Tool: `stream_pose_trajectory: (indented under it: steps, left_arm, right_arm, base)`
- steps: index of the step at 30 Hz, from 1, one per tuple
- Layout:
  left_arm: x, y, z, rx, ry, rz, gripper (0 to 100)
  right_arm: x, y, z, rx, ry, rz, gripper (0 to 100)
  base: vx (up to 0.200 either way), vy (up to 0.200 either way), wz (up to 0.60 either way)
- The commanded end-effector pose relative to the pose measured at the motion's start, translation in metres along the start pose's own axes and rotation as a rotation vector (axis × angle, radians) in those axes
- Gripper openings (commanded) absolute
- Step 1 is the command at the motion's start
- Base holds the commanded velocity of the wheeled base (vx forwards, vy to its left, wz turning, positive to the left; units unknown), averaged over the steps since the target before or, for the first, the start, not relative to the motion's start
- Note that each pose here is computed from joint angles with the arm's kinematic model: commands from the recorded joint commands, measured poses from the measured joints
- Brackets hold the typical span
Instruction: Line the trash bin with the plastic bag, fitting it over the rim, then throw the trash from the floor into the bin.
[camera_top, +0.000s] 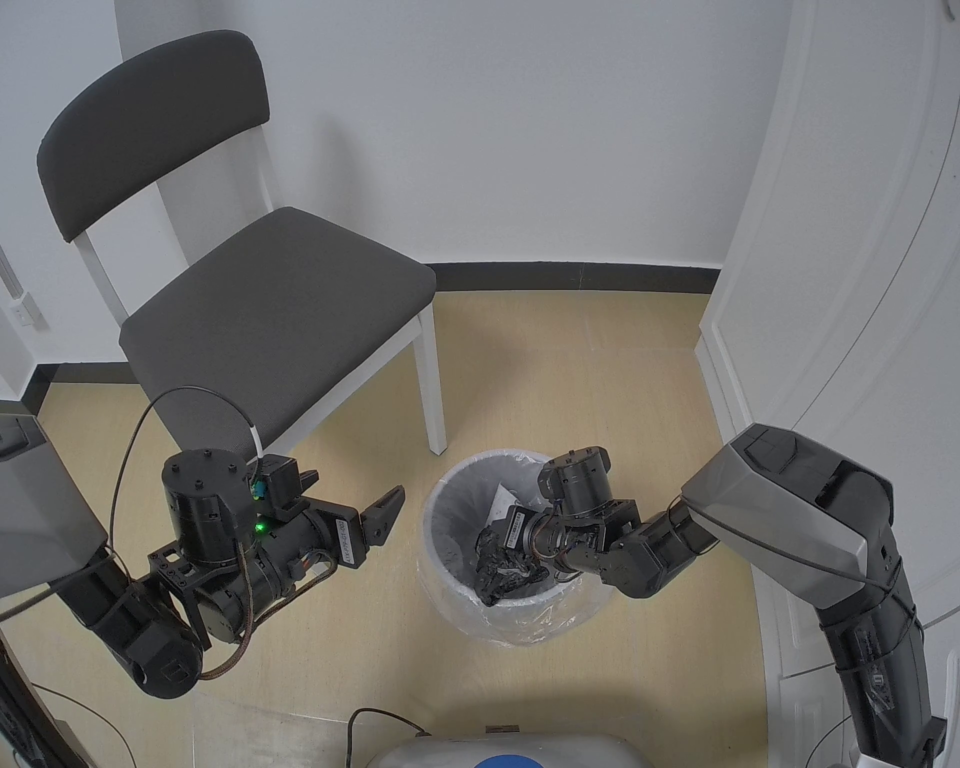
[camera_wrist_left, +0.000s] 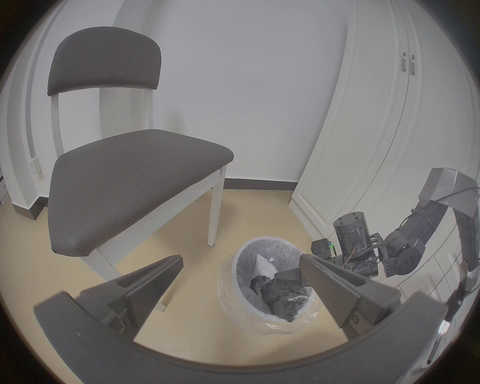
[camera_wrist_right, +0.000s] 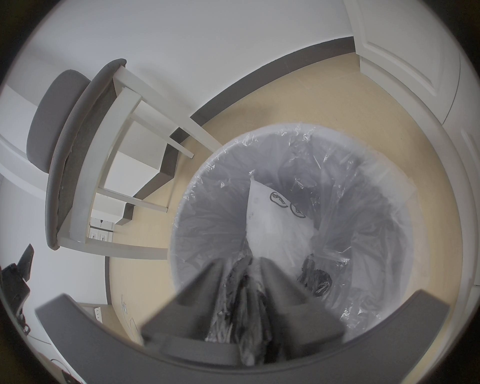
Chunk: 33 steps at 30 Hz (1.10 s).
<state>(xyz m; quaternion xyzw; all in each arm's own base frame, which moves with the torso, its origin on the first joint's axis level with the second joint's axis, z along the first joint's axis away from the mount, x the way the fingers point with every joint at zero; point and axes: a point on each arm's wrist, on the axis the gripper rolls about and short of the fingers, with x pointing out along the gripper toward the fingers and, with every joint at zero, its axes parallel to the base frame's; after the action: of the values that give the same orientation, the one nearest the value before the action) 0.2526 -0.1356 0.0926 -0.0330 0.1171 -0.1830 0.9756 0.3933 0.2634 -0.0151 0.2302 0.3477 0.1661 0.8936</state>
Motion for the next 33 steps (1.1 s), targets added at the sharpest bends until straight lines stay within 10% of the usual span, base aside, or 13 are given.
stream_pose_trajectory:
  steps: [1,18,33]
  left_arm:
    - [0.001,0.0,-0.001,0.0,0.003,0.001,100]
    - [-0.003,0.0,0.006,-0.006,-0.023,-0.001,100]
    - [-0.079,-0.013,0.073,-0.047,-0.326,-0.078,100]
  right_arm:
    - [0.001,0.001,0.001,0.006,-0.006,0.004,100]
    - [-0.052,0.028,0.038,-0.037,-0.135,0.001,100]
    - [-0.198,0.028,0.106,-0.272,-0.469,-0.195,100]
  base:
    - [0.0,0.0,0.0]
    - [0.0,0.0,0.0]
    - [0.0,0.0,0.0]
